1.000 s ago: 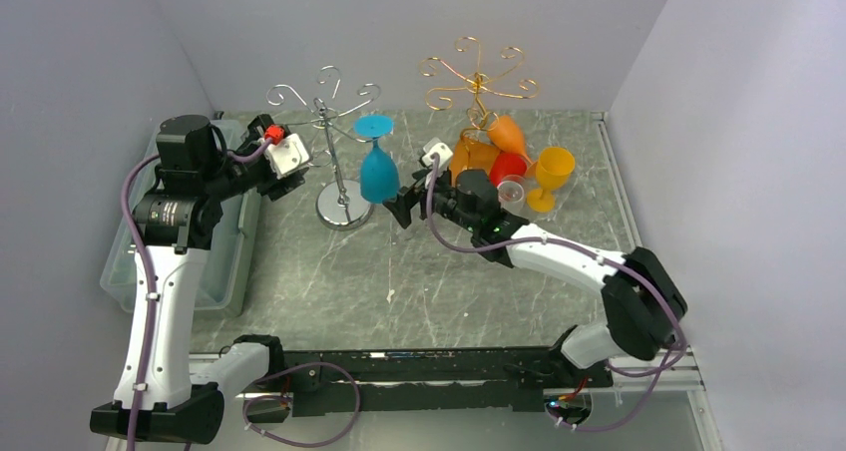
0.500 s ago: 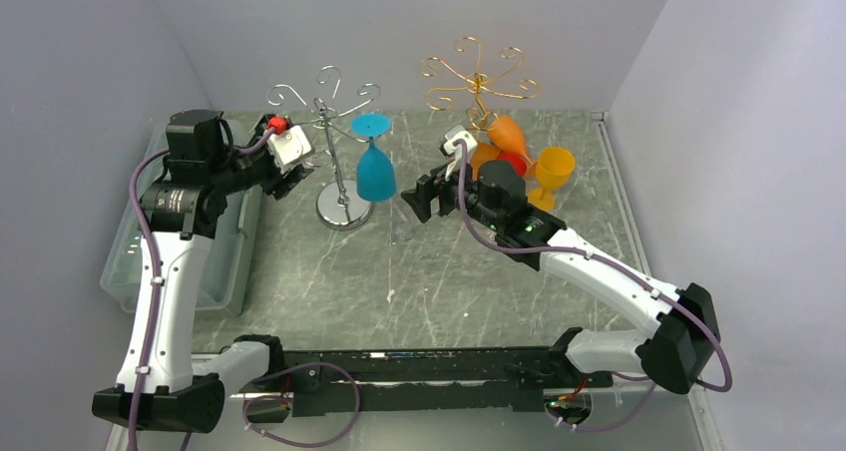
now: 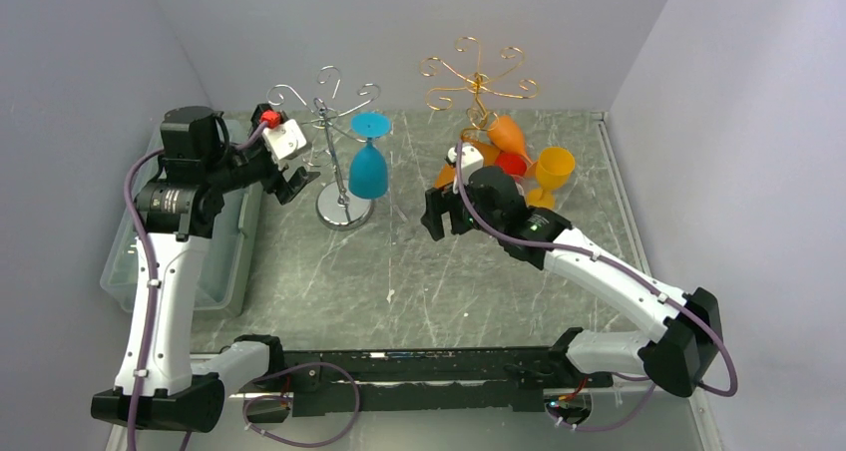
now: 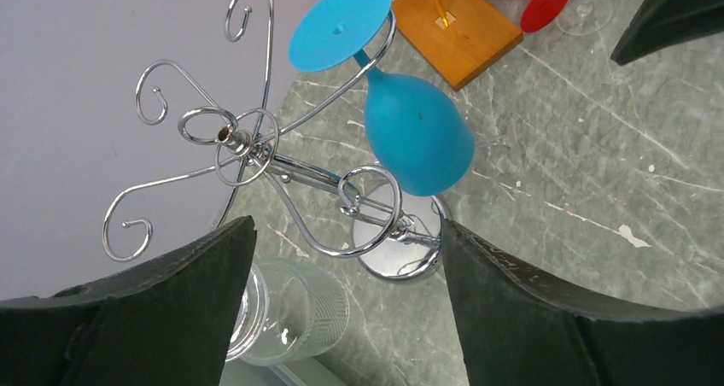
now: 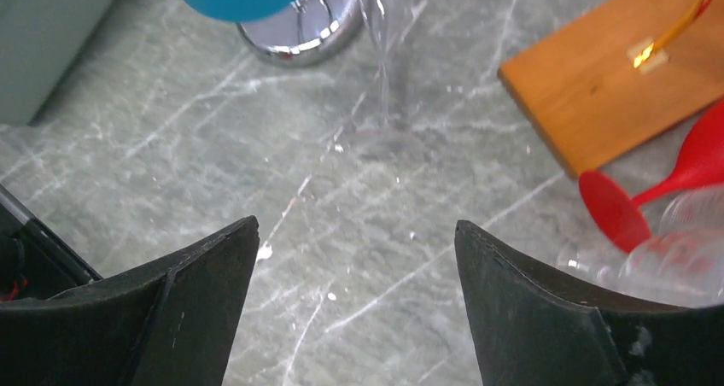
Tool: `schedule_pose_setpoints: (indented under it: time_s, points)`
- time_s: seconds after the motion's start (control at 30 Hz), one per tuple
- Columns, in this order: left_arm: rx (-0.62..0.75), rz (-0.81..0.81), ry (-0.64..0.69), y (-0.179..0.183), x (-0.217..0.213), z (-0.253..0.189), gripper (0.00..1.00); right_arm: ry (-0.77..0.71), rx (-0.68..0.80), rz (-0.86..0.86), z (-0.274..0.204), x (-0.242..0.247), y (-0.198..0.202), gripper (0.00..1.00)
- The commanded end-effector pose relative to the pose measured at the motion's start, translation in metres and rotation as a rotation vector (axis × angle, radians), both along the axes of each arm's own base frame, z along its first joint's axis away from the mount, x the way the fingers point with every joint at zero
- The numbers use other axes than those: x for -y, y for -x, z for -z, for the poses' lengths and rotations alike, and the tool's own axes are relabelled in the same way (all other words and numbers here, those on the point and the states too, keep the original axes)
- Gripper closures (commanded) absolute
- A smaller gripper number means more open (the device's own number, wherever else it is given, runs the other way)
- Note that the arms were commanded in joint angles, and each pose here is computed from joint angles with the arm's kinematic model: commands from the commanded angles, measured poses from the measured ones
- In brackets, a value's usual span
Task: Place the wine glass upside down on the wine glass rack
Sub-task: Turn the wine glass upside down at the wine rack, then adjust the wine rack at the center of the board.
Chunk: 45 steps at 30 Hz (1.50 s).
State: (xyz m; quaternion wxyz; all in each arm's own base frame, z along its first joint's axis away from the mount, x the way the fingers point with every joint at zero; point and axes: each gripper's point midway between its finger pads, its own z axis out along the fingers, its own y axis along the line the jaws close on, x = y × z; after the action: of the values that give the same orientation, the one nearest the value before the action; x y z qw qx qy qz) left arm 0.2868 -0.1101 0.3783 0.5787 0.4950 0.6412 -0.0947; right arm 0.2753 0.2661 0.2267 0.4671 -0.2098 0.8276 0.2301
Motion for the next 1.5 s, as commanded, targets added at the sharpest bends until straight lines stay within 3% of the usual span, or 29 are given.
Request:
schedule_pose_setpoints:
  time_s: [0.0,0.1,0.27,0.47,0.63,0.83,1.07,1.47]
  points:
    - [0.000,0.004,0.090,0.012,0.008,-0.027,0.12,0.038,-0.098,0.066,0.028,0.015,0.009,0.13]
    - [-0.049,-0.012,0.114,0.013,0.008,-0.024,0.10,0.051,-0.056,0.082,0.014,0.011,-0.005,0.12]
    - [-0.089,-0.004,0.086,0.014,0.008,-0.006,0.21,-0.023,0.089,0.057,-0.068,-0.012,-0.035,0.16]
    - [0.006,0.052,0.000,0.011,0.006,-0.003,0.30,-0.115,0.230,0.008,-0.171,-0.034,-0.053,0.21]
    - [0.169,0.170,-0.087,0.017,0.013,-0.006,0.35,-0.156,0.305,-0.001,-0.211,-0.055,-0.078,0.24]
    - [0.400,0.314,-0.204,0.025,0.025,0.003,0.44,-0.157,0.336,-0.014,-0.214,-0.093,-0.124,0.25]
    - [0.613,0.355,-0.262,0.026,0.032,-0.007,0.51,-0.195,0.370,-0.026,-0.211,-0.117,-0.155,0.27]
    - [0.682,0.364,-0.326,0.011,0.033,0.006,0.56,-0.243,0.381,-0.030,-0.202,-0.127,-0.176,0.29]
